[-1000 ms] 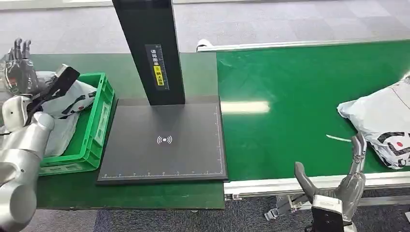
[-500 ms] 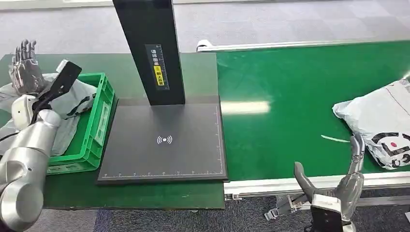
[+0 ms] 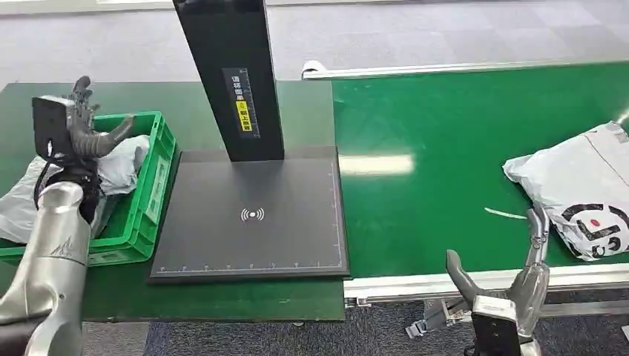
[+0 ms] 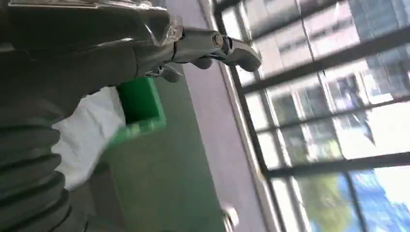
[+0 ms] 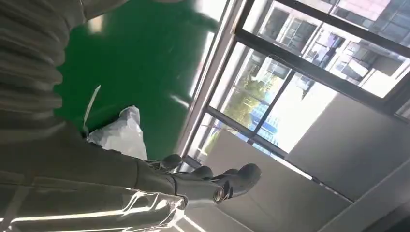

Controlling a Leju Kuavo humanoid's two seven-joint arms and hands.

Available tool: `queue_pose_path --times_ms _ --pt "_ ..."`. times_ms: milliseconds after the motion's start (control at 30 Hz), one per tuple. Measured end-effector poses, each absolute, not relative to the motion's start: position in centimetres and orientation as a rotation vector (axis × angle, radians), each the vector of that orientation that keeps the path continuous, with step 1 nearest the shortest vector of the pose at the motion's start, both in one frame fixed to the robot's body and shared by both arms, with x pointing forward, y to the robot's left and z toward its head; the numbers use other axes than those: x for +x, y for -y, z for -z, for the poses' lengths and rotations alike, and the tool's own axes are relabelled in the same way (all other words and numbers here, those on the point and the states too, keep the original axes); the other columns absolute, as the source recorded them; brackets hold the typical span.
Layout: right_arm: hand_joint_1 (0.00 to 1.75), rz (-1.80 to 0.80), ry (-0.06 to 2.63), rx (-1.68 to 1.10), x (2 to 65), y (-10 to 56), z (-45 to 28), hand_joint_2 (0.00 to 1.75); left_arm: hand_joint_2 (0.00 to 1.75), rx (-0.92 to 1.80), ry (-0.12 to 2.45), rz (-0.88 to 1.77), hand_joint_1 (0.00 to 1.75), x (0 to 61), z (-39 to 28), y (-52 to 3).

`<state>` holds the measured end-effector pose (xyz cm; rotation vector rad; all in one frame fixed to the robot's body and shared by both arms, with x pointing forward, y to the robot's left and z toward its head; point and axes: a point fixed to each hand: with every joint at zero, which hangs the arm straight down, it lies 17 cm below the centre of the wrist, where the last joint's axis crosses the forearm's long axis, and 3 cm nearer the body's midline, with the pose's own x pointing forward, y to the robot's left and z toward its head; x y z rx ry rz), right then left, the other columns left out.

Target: Moved the parcel from conveyor to table for the left to box.

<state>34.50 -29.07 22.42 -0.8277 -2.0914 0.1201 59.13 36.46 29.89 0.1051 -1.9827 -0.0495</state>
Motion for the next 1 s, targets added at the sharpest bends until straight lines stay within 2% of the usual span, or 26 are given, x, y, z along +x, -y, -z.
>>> queue_pose_path --times_ms 100,267,600,1000 --pt "0.00 -0.131 2.084 -0.808 34.9 28.9 -22.2 1.75 1.75 -0.158 2.008 -0.006 0.00 57.1 -29.7 -33.5" --pt "0.00 -0.149 2.083 -0.798 35.7 28.5 -22.4 1.75 1.75 -0.328 1.960 -0.074 0.00 54.3 -26.3 -29.0" --pt "0.00 -0.157 2.080 -0.795 36.1 28.4 -22.5 1.75 1.75 -0.428 1.910 -0.118 0.00 52.6 -24.5 -26.2" --pt "0.00 -0.198 2.029 -0.685 37.6 26.2 -20.6 1.75 1.75 -0.425 1.757 -0.143 0.00 47.9 -14.6 -17.6"
